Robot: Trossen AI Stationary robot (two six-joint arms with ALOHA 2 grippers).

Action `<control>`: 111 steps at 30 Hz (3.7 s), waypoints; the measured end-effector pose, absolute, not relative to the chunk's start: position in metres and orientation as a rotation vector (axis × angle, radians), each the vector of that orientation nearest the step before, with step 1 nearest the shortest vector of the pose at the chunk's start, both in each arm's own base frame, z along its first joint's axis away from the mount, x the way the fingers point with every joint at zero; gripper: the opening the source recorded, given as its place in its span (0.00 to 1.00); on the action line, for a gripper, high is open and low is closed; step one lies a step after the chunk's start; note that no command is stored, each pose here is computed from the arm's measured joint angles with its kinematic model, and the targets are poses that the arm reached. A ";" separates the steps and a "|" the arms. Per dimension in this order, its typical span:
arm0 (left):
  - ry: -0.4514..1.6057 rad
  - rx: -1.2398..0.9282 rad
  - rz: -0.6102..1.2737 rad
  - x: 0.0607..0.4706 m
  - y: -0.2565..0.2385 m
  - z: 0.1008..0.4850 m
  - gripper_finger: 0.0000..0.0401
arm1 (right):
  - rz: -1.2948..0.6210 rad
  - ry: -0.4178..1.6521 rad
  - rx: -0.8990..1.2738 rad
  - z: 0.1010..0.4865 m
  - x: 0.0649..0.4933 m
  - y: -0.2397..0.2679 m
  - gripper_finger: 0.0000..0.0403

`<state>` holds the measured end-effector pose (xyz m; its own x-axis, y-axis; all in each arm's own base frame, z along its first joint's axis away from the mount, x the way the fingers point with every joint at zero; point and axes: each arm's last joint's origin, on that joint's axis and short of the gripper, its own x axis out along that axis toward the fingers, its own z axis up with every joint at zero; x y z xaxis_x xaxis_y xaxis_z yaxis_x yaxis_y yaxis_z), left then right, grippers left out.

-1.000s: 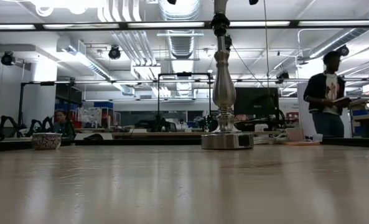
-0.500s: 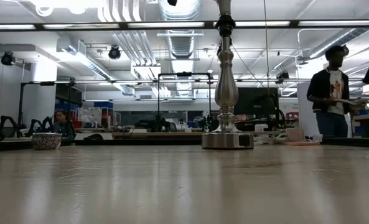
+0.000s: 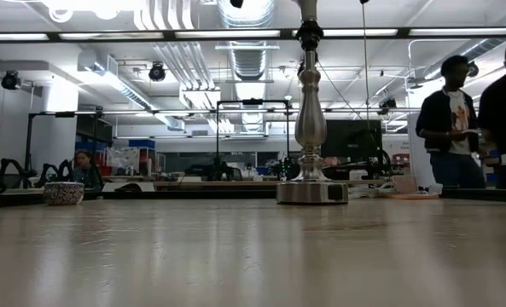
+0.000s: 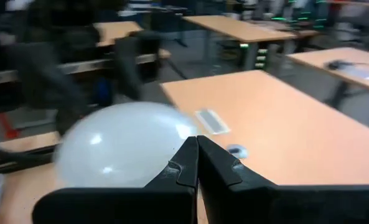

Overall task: Screw lightbulb
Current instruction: Insert the light bulb into the lamp

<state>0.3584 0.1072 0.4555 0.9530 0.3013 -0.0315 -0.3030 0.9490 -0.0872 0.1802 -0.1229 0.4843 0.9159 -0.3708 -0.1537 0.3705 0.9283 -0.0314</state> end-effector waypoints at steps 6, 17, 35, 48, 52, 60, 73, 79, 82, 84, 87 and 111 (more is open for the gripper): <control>0.018 -0.091 0.307 0.359 0.107 0.455 0.46 | -0.442 0.261 0.014 0.478 0.177 -0.123 0.00; 0.022 -0.047 0.307 0.359 0.107 0.456 0.47 | -0.342 0.255 0.039 0.478 0.178 -0.116 0.00; 0.023 -0.012 0.346 0.357 0.113 0.456 0.41 | -0.375 0.293 0.062 0.475 0.175 -0.115 0.00; 0.028 0.010 0.309 0.357 0.112 0.456 0.37 | -0.306 0.325 0.051 0.467 0.191 -0.117 0.00; 0.030 0.022 0.309 0.357 0.112 0.456 0.36 | -0.296 0.325 0.044 0.470 0.190 -0.114 0.00; 0.017 0.025 0.324 0.357 0.116 0.457 0.34 | -0.272 0.338 0.046 0.474 0.186 -0.107 0.00; -0.010 0.021 0.339 0.357 0.118 0.458 0.30 | -0.341 0.359 0.048 0.473 0.185 -0.108 0.00; -0.027 0.022 0.340 0.357 0.118 0.459 0.30 | -0.465 0.361 0.026 0.476 0.179 -0.109 0.00; -0.028 0.022 0.341 0.357 0.118 0.460 0.31 | -0.515 0.355 0.022 0.478 0.175 -0.108 0.00; -0.028 0.021 0.341 0.357 0.118 0.460 0.32 | -0.547 0.334 0.026 0.480 0.172 -0.107 0.00; -0.031 0.014 0.341 0.357 0.118 0.460 0.31 | -0.563 0.259 0.004 0.489 0.169 -0.105 0.00; 0.077 0.024 0.331 0.343 0.110 0.461 0.28 | -0.383 0.200 0.011 0.487 0.194 -0.115 0.00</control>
<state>0.3425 0.1099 0.4614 0.9428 0.3258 -0.0712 -0.3239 0.9454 0.0364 0.1937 -0.1149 0.4869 0.9080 -0.3704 -0.1957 0.3725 0.9276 -0.0273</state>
